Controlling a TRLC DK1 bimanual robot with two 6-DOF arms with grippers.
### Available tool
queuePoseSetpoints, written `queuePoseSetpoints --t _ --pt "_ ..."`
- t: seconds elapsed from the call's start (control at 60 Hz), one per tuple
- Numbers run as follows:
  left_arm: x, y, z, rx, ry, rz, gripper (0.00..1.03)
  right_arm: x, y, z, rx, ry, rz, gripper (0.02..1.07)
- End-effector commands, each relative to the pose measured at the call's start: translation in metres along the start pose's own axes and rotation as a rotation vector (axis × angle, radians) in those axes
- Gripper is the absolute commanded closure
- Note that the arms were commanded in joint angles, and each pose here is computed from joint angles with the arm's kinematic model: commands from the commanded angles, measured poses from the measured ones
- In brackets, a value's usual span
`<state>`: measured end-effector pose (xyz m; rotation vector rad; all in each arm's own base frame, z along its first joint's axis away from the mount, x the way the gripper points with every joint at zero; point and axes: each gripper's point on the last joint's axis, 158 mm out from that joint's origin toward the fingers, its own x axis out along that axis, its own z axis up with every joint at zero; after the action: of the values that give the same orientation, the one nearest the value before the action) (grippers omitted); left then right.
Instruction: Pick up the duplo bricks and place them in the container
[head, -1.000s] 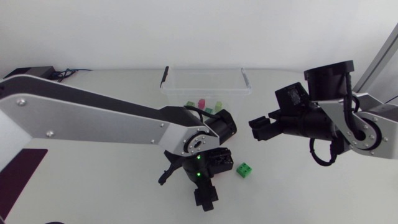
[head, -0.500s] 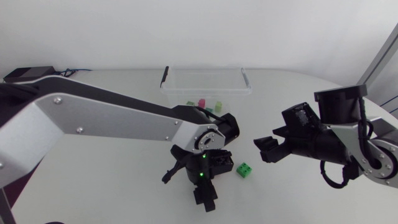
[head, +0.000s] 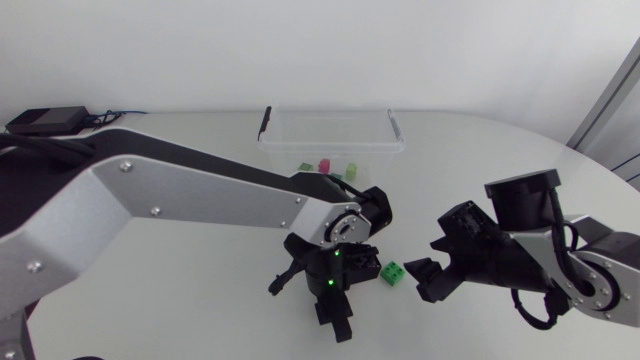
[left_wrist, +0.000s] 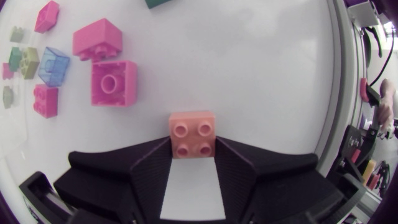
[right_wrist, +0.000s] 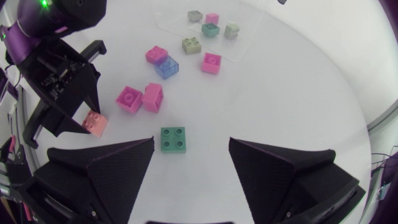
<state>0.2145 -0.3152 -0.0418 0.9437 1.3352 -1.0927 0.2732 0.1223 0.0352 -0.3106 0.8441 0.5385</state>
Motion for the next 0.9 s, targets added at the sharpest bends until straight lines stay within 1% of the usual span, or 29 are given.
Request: queuePoseSetpoints --t 0.0,0.183,0.3,0.433,0.533,0.633,0.65,0.7,0.8,0.883 --pt "0.006 -0.008 -0.008 -0.017 0.021 -0.020 0.69 0.011 0.008 -0.019 -0.025 0.055 0.031 0.20" --pt "-0.022 -0.004 -0.005 -0.034 -0.071 -0.004 0.69 0.023 0.008 -0.026 -0.037 0.090 0.039 0.20" --pt "-0.053 0.007 0.000 -0.059 -0.153 0.029 0.69 0.028 0.016 -0.028 -0.058 0.110 0.062 0.20" --pt "-0.091 0.029 0.006 -0.100 -0.250 0.079 0.69 0.033 0.022 -0.027 -0.074 0.123 0.076 0.20" --pt "-0.128 0.051 0.013 -0.134 -0.353 0.134 0.69 0.042 0.024 -0.031 -0.077 0.151 0.087 0.20" --pt "-0.159 0.072 0.019 -0.169 -0.437 0.182 0.69 0.049 0.024 -0.032 -0.076 0.167 0.091 0.20" --pt "-0.159 0.072 0.019 -0.171 -0.438 0.183 0.69 0.050 0.024 -0.031 -0.077 0.166 0.091 0.20" --pt "-0.179 0.085 0.023 -0.188 -0.494 0.216 0.69 0.053 0.023 -0.030 -0.078 0.168 0.090 0.20" --pt "-0.199 0.103 0.028 -0.211 -0.570 0.264 0.68 0.056 0.022 -0.025 -0.080 0.166 0.089 0.20" --pt "-0.217 0.125 0.034 -0.242 -0.647 0.315 0.68 0.062 0.021 -0.024 -0.081 0.178 0.093 0.20"
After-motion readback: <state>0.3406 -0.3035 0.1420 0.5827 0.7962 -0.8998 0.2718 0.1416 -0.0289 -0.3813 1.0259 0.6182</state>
